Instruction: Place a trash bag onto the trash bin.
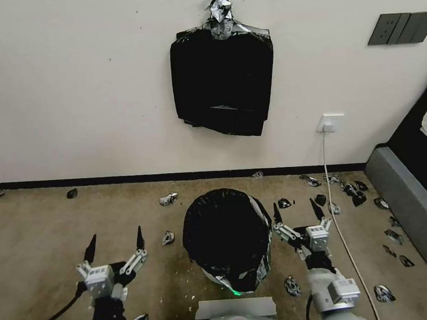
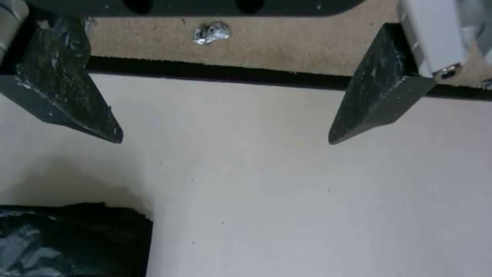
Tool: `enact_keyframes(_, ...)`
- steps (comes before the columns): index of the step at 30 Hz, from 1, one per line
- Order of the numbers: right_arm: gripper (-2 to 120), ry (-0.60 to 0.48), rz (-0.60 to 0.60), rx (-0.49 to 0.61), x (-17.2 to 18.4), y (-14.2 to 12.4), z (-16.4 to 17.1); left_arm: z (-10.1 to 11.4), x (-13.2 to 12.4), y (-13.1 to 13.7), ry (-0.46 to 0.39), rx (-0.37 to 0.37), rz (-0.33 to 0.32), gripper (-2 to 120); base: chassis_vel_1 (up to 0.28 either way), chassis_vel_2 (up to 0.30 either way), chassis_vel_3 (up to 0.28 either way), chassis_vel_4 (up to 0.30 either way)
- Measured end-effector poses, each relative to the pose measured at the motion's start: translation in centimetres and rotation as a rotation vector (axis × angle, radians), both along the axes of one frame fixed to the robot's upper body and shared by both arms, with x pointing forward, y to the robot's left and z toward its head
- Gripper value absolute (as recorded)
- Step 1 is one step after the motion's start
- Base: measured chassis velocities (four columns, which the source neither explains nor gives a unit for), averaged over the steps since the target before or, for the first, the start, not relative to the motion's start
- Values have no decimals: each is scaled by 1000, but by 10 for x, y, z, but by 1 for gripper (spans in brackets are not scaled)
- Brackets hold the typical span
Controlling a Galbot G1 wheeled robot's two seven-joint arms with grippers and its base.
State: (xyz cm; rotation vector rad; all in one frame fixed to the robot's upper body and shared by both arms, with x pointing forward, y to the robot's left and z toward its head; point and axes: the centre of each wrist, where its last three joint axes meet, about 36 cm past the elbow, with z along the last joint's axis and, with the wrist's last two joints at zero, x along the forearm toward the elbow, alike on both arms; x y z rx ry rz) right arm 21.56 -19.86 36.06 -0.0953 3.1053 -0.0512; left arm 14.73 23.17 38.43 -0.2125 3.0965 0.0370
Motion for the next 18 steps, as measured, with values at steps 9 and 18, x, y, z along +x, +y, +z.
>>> enact_keyframes(9, 100, -2, 0, 4, 1, 0, 1, 0, 1, 0, 0, -2, -2, 100, 0, 0, 0, 0)
enact_keyframes(18, 100, 0, 1, 5, 2, 0, 1, 0, 1, 0, 2, -5, -2, 100, 0, 0, 0, 0)
